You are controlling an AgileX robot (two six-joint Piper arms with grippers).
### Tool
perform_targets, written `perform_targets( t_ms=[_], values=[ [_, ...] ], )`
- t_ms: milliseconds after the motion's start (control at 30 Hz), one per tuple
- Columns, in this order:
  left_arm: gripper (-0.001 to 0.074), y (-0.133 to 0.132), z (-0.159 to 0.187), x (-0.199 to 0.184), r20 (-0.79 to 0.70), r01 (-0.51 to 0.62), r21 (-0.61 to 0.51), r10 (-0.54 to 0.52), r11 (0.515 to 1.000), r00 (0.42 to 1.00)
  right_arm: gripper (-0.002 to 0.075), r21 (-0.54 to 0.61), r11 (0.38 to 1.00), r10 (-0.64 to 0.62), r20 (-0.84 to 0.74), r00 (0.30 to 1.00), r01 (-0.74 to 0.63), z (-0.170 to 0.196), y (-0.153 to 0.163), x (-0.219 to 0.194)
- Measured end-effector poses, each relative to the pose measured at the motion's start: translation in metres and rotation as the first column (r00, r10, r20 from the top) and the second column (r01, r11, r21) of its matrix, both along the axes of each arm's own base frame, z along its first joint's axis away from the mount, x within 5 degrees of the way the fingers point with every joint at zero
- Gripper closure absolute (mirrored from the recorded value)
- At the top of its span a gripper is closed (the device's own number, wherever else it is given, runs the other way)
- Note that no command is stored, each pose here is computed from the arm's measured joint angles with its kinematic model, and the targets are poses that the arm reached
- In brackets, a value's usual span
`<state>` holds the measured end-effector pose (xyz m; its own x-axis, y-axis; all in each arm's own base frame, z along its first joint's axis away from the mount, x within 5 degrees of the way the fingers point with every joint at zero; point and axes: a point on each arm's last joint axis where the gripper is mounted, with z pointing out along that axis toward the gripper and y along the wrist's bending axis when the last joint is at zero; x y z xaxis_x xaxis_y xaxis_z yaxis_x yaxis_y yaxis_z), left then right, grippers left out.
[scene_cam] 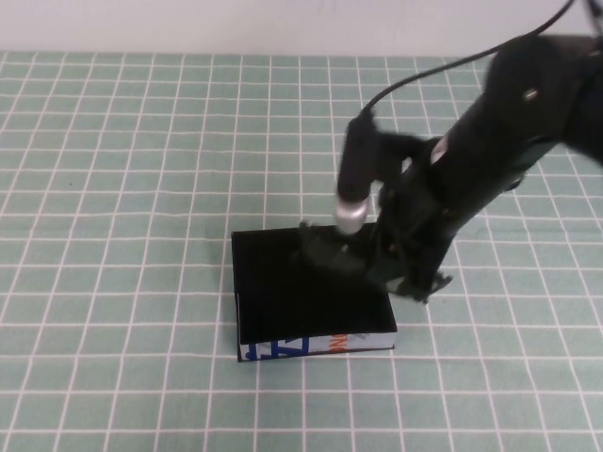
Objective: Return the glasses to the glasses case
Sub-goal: Place the glasses in the glasses case
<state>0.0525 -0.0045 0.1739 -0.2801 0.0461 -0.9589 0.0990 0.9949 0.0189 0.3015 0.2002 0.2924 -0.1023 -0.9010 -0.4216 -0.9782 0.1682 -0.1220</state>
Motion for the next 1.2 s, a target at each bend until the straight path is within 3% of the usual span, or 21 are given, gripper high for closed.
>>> perform_targets(
  t_ms=[467, 1200],
  values=[
    [0.0737, 0.0, 0.0, 0.0, 0.0, 0.0, 0.0, 0.0, 1.0, 1.0, 0.0477, -0.025, 0.993, 0.113, -0.073, 0.991, -0.115, -0.009, 0.053, 0.009],
    [0.0737, 0.0, 0.001, 0.0, 0.009, 0.004, 0.017, -0.005, 1.0, 1.0, 0.0477, -0.039, 0.992, 0.111, -0.121, 0.986, -0.117, -0.029, 0.06, 0.015]
  ],
)
